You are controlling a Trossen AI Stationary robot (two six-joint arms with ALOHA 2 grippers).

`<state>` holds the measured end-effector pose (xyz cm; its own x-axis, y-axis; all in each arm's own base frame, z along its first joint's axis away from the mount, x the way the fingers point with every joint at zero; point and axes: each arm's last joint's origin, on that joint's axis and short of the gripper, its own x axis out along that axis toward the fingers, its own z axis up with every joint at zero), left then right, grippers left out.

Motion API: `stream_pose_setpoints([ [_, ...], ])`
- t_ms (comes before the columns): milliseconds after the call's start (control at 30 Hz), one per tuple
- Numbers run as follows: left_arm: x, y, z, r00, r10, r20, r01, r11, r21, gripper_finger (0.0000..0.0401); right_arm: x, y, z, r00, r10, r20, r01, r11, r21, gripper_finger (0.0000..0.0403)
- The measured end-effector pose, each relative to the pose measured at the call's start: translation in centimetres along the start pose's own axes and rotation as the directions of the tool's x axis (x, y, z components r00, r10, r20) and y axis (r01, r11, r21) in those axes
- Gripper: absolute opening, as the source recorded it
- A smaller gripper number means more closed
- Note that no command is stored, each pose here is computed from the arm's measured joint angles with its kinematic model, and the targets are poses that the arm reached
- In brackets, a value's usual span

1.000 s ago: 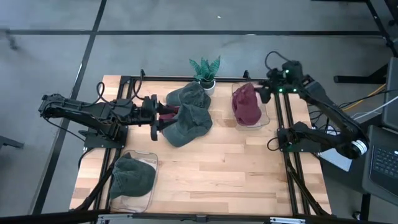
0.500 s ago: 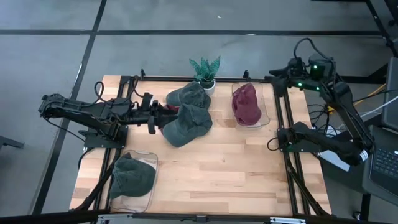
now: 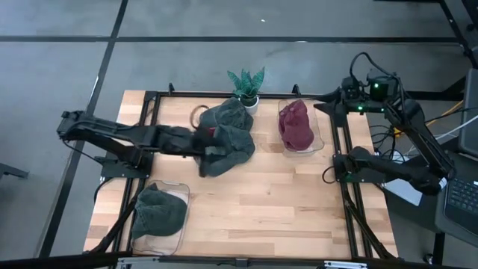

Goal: Pick & Place hat
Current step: Put the bottom gray cap into the bottom left transparent bin

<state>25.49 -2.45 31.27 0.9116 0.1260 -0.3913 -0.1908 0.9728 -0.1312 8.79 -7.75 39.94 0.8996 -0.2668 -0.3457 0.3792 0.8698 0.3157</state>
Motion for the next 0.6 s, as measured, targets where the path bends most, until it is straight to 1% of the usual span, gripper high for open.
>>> stream_pose_setpoints([
  [67,1.4,0.3,-0.3,0.995,0.072,-0.064,-0.068,0.996,0.062,0.0210,0.3,0.2,0.0,1.000,-0.004,-0.011,0.004,1.000,0.007,0.0215],
  [133,2.9,0.6,-0.9,0.985,0.132,-0.108,-0.122,0.987,0.101,0.0210,0.6,0.4,-0.1,1.000,-0.009,-0.022,0.009,1.000,0.002,0.0215],
  [267,5.9,1.2,-2.8,0.960,0.190,-0.204,-0.165,0.977,0.136,0.0210,1.3,0.8,-0.1,0.999,-0.012,-0.046,0.012,1.000,0.007,0.0215],
  [367,8.0,1.6,-4.4,0.933,0.234,-0.273,-0.194,0.967,0.165,0.0210,2.1,1.0,-0.2,0.998,-0.006,-0.070,0.006,1.000,-0.001,0.0215],
  [467,9.6,2.2,-5.7,0.904,0.291,-0.312,-0.241,0.952,0.191,0.0210,2.8,1.3,-0.2,0.995,-0.004,-0.095,0.003,1.000,-0.003,0.0215],
  [600,10.8,3.2,-6.7,0.869,0.364,-0.335,-0.296,0.925,0.237,0.0210,4.0,1.7,-0.2,0.992,0.023,-0.121,-0.024,1.000,-0.006,0.0215],
])
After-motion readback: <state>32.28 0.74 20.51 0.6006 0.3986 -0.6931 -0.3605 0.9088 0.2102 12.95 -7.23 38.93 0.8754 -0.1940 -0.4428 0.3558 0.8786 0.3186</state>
